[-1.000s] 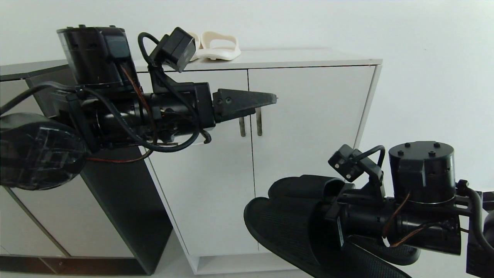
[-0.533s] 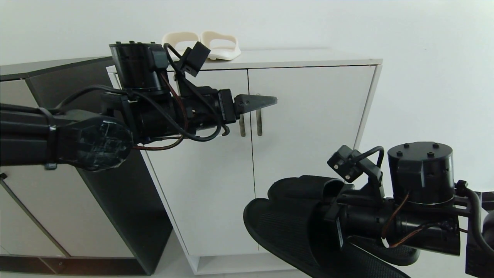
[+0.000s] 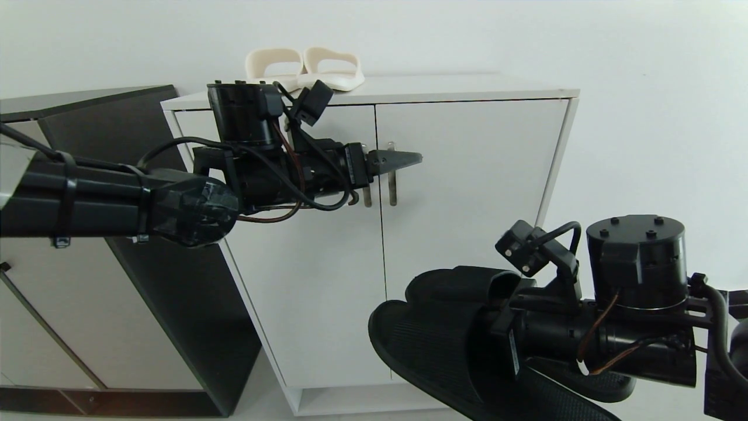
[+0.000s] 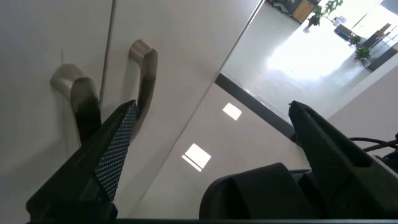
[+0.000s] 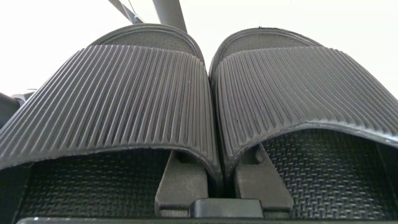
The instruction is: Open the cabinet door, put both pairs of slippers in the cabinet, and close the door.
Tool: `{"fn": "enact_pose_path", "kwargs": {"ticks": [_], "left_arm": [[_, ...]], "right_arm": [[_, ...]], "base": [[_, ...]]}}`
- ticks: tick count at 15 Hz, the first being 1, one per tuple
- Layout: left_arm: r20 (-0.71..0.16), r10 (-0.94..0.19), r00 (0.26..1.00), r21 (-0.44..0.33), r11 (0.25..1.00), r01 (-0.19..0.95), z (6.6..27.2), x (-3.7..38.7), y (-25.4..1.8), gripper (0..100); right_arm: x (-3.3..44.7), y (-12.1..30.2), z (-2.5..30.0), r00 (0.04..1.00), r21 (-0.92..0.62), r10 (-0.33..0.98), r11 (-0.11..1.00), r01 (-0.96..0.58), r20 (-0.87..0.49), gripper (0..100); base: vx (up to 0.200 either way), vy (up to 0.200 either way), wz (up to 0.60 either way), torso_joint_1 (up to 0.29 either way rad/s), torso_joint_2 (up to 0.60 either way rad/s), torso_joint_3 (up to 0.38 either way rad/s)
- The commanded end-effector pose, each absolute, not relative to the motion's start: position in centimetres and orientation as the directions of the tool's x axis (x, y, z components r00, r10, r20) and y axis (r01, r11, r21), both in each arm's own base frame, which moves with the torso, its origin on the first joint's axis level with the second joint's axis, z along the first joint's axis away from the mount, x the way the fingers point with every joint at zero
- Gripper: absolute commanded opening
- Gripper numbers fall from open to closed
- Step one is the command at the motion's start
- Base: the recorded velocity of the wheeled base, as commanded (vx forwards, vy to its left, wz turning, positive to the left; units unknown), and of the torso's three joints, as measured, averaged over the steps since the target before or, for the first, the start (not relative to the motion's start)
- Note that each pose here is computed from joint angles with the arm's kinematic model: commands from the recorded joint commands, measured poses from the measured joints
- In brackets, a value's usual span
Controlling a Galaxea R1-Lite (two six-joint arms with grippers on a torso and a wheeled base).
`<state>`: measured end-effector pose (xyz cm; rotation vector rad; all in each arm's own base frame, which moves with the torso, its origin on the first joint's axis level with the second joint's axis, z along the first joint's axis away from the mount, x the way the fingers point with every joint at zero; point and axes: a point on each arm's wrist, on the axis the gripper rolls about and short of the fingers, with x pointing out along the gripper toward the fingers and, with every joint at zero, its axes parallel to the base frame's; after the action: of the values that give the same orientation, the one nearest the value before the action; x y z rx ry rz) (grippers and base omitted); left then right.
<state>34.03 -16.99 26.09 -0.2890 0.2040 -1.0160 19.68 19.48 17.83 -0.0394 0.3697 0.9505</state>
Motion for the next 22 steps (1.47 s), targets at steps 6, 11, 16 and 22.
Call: {"fn": "enact_pose_path", "kwargs": {"ticks": [6,11,16,22], "left_arm": [[-0.053,-0.854,0.518,-0.343,0.503,0.794,24.9,35.3,-17.6,100],[-0.047,-0.856,0.516,-0.339,0.499,0.797,25.1,35.2,-17.7,0],[-0.037,-0.889,0.456,-0.328,0.442,0.835,26.6,30.3,-18.2,0],[-0.067,-0.867,0.493,-0.280,0.491,0.825,25.9,28.2,-18.5,0]], "right_arm": [[19.7,19.5,17.8,0.522,0.129,0.787,0.585,-0.801,-0.328,0],[19.4,19.5,17.6,0.510,0.129,0.793,0.574,-0.809,-0.333,0],[17.7,18.4,17.8,0.406,0.097,0.857,0.455,-0.885,-0.317,0],[17.5,18.2,18.2,0.417,0.091,0.855,0.463,-0.882,-0.309,0]], "base": [[0.000,0.000,0.00,0.000,0.00,0.000],[0.000,0.000,0.00,0.000,0.00,0.000],[0.000,0.000,0.00,0.000,0.00,0.000],[0.000,0.000,0.00,0.000,0.00,0.000]]}}
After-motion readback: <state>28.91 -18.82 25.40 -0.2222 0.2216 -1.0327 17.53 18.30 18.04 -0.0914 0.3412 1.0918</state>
